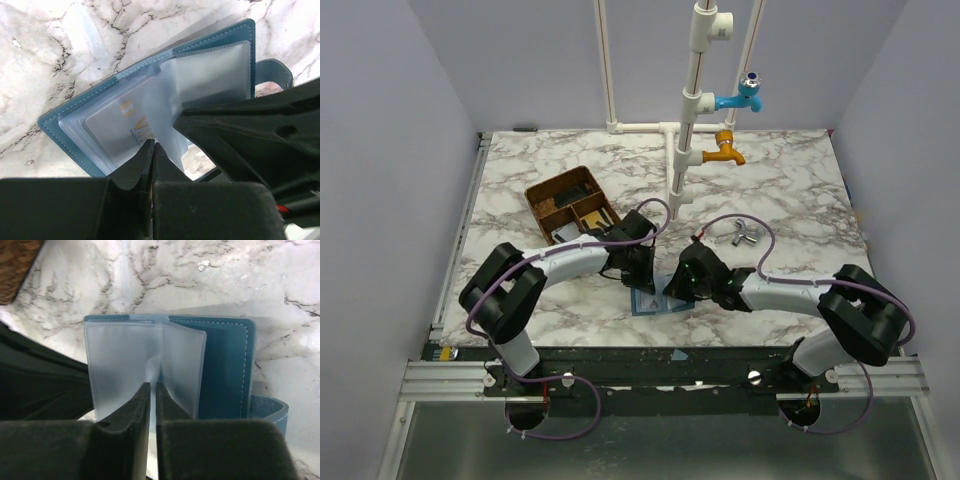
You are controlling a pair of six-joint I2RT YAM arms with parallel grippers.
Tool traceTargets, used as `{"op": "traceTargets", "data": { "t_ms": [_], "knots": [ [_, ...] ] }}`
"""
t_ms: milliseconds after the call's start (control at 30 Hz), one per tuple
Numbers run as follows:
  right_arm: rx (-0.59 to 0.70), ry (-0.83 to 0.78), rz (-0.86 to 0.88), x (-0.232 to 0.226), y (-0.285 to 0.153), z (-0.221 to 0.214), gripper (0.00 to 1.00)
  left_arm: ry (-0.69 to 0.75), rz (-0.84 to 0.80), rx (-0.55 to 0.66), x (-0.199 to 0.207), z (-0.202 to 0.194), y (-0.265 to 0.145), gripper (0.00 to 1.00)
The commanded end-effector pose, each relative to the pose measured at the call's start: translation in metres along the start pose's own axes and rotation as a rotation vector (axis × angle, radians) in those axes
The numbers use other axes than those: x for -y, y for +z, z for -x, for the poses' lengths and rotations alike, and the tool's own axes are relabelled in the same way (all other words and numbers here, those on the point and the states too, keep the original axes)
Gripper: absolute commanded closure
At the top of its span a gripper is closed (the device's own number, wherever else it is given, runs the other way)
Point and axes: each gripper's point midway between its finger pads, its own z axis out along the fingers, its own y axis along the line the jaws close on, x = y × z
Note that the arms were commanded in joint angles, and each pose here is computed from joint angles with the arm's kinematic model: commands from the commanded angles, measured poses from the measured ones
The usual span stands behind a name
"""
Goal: Take the credit cards out of the card holder
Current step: Remove the credit card from the card holder.
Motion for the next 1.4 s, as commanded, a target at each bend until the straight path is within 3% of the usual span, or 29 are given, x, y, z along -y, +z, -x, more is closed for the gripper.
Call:
{"op": "traceTargets", "data": {
  "t_ms": [0,300,467,700,933,1367],
  "knots": [
    [0.024,-0.032,0.027,-0.014,-0.016,0.012,0.83,0.028,-0.031,0.025,0.016,0.013,0.001,1.0],
    [0.103,-0.041,-0.105,-0.005,-0.041,0.038,0.47,0.055,-0.05,0.027,0.031,0.021,0.002,1.0],
    [0.18,-0.032,-0.158,0.008,-0.067,0.052,0.34,0.074,-0.061,0.007,0.04,0.021,0.009,1.0],
    [0.25,-0.009,-0.138,0.011,-0.091,0.062,0.33,0.084,-0.042,-0.044,0.047,0.02,0.032,1.0],
    [0.229,-0.007,-0.116,0.01,-0.09,0.056,0.33,0.061,-0.029,-0.082,0.044,0.016,0.051,1.0],
    [0.137,-0.023,0.025,-0.02,-0.071,0.041,0.36,0.082,-0.055,0.077,0.052,0.045,-0.008,0.99]
  ]
}}
